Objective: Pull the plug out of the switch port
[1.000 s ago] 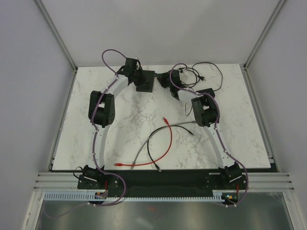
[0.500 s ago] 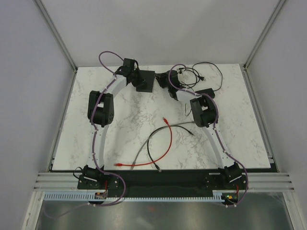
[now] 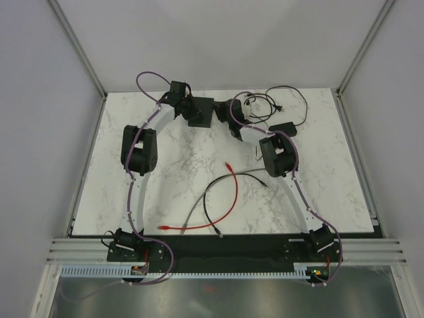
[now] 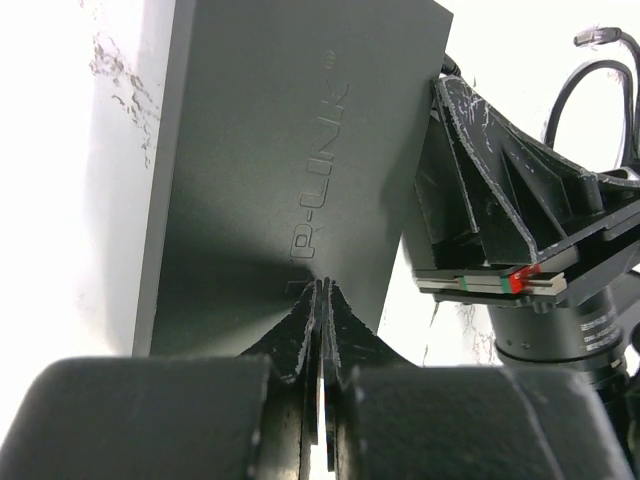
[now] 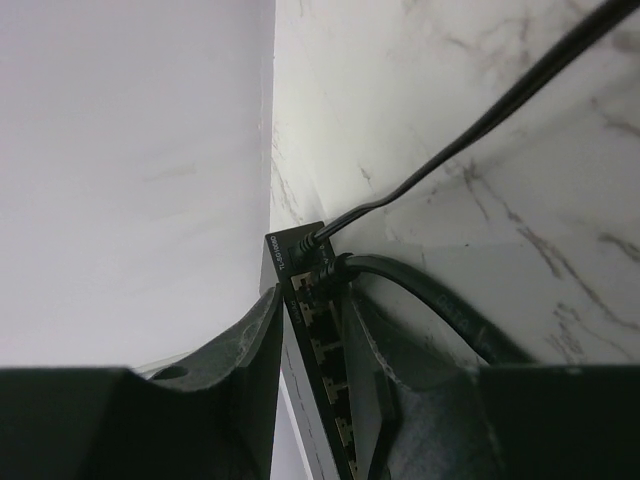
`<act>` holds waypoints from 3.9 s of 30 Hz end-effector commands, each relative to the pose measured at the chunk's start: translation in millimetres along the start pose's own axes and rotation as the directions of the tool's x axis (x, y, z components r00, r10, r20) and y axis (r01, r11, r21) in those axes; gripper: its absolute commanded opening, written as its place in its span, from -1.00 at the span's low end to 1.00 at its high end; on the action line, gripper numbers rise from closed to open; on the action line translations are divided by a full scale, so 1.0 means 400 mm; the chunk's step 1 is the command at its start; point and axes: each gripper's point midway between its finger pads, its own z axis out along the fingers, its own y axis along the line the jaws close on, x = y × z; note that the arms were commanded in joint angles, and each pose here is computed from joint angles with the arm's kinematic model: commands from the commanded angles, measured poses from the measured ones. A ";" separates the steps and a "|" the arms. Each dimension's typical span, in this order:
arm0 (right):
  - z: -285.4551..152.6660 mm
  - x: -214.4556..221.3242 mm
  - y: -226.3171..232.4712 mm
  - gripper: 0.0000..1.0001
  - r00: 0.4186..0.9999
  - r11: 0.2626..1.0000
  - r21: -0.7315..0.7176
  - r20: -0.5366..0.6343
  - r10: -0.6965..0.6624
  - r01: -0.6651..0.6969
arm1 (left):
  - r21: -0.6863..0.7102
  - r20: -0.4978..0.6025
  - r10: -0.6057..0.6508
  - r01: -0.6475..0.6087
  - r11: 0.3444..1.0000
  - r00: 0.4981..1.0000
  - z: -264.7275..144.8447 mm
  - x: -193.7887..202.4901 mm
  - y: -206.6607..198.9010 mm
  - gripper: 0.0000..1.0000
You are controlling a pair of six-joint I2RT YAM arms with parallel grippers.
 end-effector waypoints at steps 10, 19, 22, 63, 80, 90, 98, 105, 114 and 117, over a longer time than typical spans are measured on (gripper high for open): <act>-0.015 -0.030 -0.081 -0.19 0.994 0.997 0.036 0.078 0.070 -0.073 | -0.050 -0.025 -0.062 0.061 0.997 0.998 -0.005 0.023 0.047 -0.95; -0.010 -0.018 -0.087 -0.27 0.991 0.993 0.064 0.094 0.098 -0.104 | -0.038 -0.035 -0.073 0.072 0.997 0.997 -0.008 0.027 0.040 -0.95; -0.006 -0.009 -0.090 -0.24 0.986 0.988 0.062 0.098 0.136 -0.142 | -0.037 -0.038 -0.076 0.074 0.997 0.996 -0.009 0.031 0.038 -0.95; 0.011 -0.002 -0.058 -1.00 0.752 0.767 -0.085 0.157 0.641 -0.636 | -0.076 0.015 -0.315 0.316 0.946 0.949 0.035 0.045 0.084 -0.95; -0.001 0.054 -0.082 -1.00 0.902 0.904 0.081 0.152 0.404 -0.419 | -0.035 0.009 -0.343 0.343 0.939 0.939 0.037 0.050 0.063 -0.95; 0.029 0.146 -0.080 -1.00 0.980 0.989 0.078 -0.147 0.134 -0.124 | 0.096 0.053 0.067 -0.072 0.993 0.996 0.005 -0.007 0.002 -0.95; 0.000 0.135 -0.117 -1.00 0.953 0.999 0.014 -0.299 -0.042 0.048 | 0.118 0.025 -0.066 0.063 0.991 0.997 0.028 -0.037 0.033 -0.95; 0.006 0.121 -0.113 -1.00 0.963 0.999 0.007 -0.266 -0.031 0.034 | 0.088 -0.022 -0.281 0.282 0.955 0.959 0.068 -0.020 0.112 -0.95; -0.015 0.080 -0.135 -1.00 0.991 0.990 0.140 -0.131 0.037 -0.018 | 0.001 0.008 -0.447 0.447 0.894 0.894 0.077 -0.008 0.173 -0.95; -0.031 0.035 -0.139 -1.00 0.997 0.978 0.194 0.015 0.080 -0.082 | 0.000 0.028 -0.434 0.434 0.901 0.901 0.078 -0.010 0.171 -0.95</act>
